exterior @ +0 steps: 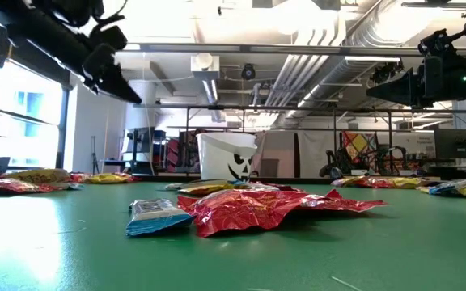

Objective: Sort candy by brand, put in halloween buckets
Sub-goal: Put the yellow candy into the white bucket

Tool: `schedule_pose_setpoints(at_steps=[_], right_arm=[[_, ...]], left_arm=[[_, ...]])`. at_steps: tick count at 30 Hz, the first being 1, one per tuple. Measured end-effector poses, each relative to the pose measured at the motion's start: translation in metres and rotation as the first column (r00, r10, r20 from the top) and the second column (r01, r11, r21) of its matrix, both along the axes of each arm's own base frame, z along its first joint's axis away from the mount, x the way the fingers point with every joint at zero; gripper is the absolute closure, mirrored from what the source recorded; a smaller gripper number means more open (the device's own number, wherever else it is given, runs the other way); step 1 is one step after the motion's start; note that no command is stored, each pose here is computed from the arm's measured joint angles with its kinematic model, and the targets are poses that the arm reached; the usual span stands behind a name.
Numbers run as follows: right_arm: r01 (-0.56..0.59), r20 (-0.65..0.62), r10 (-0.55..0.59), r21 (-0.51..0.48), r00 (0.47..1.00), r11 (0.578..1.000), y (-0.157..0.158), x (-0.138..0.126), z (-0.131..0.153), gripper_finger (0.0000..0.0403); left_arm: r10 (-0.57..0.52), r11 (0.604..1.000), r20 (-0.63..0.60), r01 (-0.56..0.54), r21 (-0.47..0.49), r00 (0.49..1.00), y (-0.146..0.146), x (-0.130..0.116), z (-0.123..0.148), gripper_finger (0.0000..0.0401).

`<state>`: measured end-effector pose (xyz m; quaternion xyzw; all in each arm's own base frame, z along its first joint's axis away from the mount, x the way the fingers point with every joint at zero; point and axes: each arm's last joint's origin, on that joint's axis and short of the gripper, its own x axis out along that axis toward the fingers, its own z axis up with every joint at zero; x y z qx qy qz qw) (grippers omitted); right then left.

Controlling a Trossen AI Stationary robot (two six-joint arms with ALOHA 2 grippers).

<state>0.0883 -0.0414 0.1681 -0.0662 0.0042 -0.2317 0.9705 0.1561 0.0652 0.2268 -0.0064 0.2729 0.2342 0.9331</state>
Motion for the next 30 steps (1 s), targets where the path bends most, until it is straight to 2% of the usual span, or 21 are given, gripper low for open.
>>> schedule_pose_setpoints(at_steps=[7,13,15,18,20,24,30], right_arm=[[0.000,0.000,0.000,0.000,1.000,1.000,0.000,0.000,0.000,0.0403],[0.000,0.000,0.000,0.000,1.000,1.000,0.000,0.000,0.000,0.0403],[0.000,0.000,0.000,0.000,1.000,1.000,0.000,0.000,0.000,0.0403],[0.000,0.000,0.000,0.000,1.000,1.000,0.000,0.000,0.000,0.0403],[0.000,0.000,0.000,0.000,1.000,1.000,0.000,0.000,0.000,0.0403],[0.000,0.000,0.000,0.000,1.000,1.000,0.000,0.000,0.000,0.0403],[0.000,0.000,0.000,0.000,1.000,1.000,0.000,0.000,0.000,0.0403]], left_arm=[[0.021,0.998,-0.092,-0.027,-0.064,0.995,0.005,0.012,-0.016,0.0401],[0.152,0.968,-0.251,-0.196,-0.159,0.956,0.018,0.014,-0.033,0.0401],[0.204,0.956,-0.314,-0.258,-0.141,0.927,0.026,0.015,-0.035,0.0401],[0.309,0.939,-0.408,-0.344,-0.014,0.859,0.037,0.016,-0.040,0.0397],[0.350,0.927,-0.444,-0.374,0.035,0.825,0.043,0.017,-0.044,0.0389],[0.367,0.912,-0.500,-0.409,0.029,0.784,0.054,0.022,-0.054,0.0361],[0.415,0.863,-0.556,-0.505,-0.010,0.720,0.073,0.030,-0.070,0.0300]])
